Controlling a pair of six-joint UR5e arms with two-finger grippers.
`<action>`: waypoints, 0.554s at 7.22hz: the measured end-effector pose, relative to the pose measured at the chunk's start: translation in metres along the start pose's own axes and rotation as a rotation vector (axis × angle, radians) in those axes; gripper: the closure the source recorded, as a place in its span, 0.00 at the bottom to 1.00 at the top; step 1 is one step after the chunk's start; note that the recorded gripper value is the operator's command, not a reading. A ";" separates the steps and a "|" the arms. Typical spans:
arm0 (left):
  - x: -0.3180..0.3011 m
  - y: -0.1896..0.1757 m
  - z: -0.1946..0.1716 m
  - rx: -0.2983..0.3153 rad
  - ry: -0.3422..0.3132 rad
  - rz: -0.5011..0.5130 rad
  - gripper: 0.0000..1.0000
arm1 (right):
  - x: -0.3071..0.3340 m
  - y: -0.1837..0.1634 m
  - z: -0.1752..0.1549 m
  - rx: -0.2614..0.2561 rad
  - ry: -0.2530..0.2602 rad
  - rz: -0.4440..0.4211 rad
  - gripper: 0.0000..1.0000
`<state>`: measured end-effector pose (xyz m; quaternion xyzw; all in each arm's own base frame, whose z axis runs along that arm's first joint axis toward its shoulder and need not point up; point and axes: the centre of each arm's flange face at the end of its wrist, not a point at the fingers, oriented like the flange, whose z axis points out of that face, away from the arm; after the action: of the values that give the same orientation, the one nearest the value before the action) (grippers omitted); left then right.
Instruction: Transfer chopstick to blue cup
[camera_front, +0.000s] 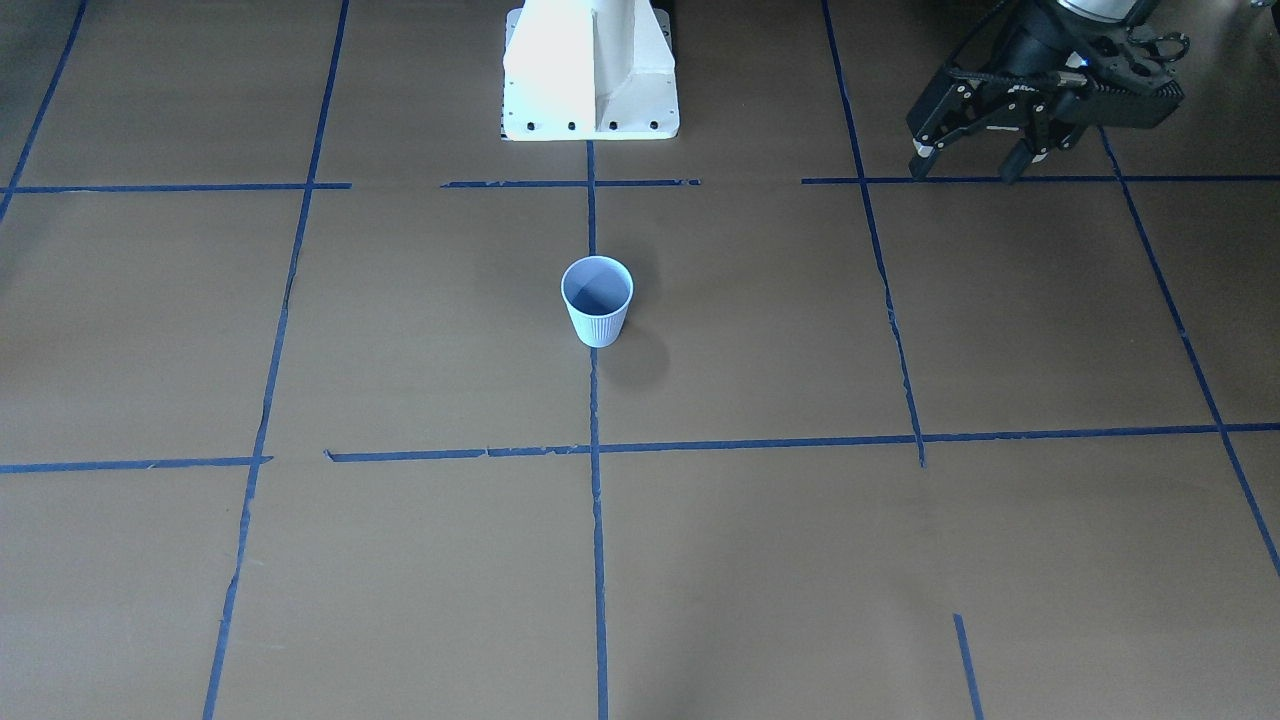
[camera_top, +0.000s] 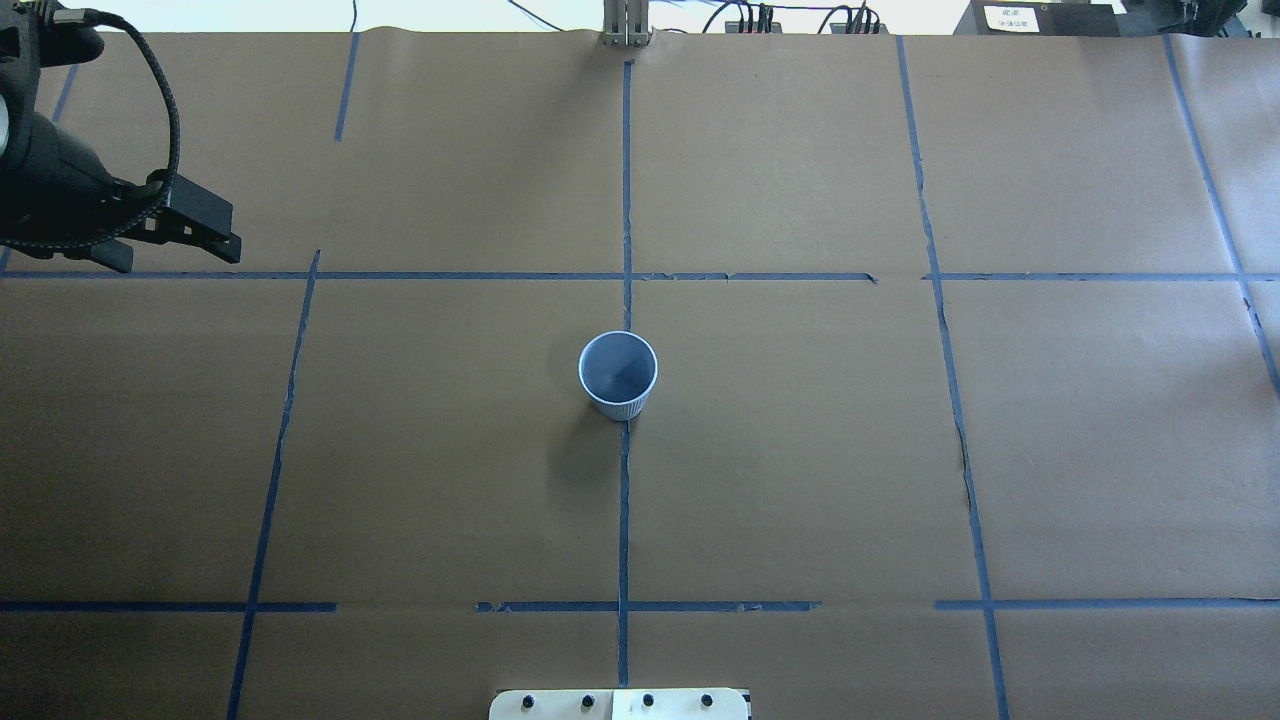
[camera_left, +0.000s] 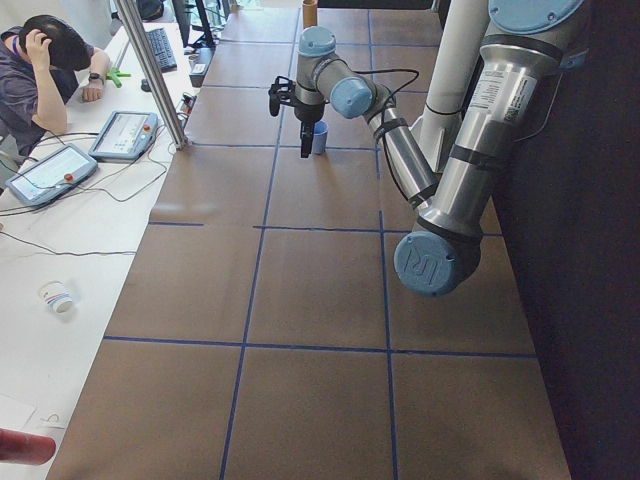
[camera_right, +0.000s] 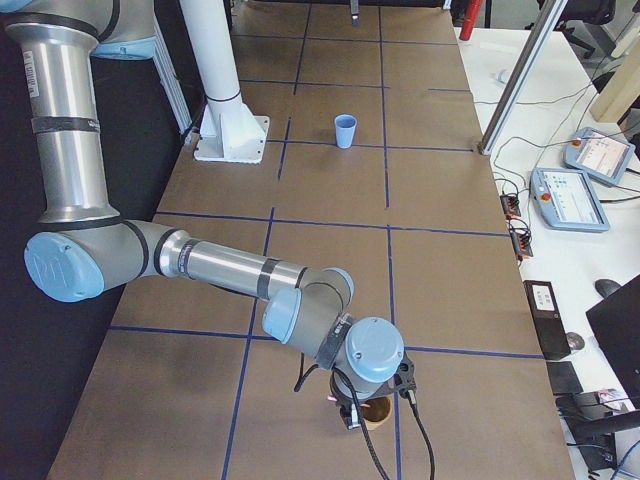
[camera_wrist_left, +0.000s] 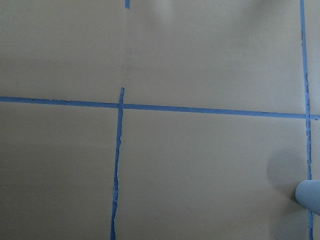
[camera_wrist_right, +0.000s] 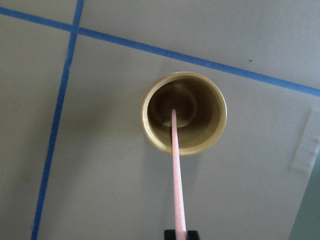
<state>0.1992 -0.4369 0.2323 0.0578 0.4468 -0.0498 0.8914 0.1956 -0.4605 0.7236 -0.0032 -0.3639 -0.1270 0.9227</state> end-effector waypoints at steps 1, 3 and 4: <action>0.000 0.000 0.000 -0.004 0.002 -0.002 0.00 | -0.020 -0.002 -0.028 -0.018 0.001 0.018 1.00; -0.001 0.000 0.001 -0.006 0.001 -0.003 0.00 | -0.076 -0.013 -0.097 -0.037 0.021 0.026 1.00; -0.001 0.000 0.002 -0.007 0.000 -0.004 0.00 | -0.117 -0.017 -0.141 -0.037 0.041 0.027 1.00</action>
<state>0.1998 -0.4372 0.2343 0.0537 0.4470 -0.0500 0.8915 0.2032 -0.4639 0.5397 -0.0224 -0.3422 -0.1213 0.9315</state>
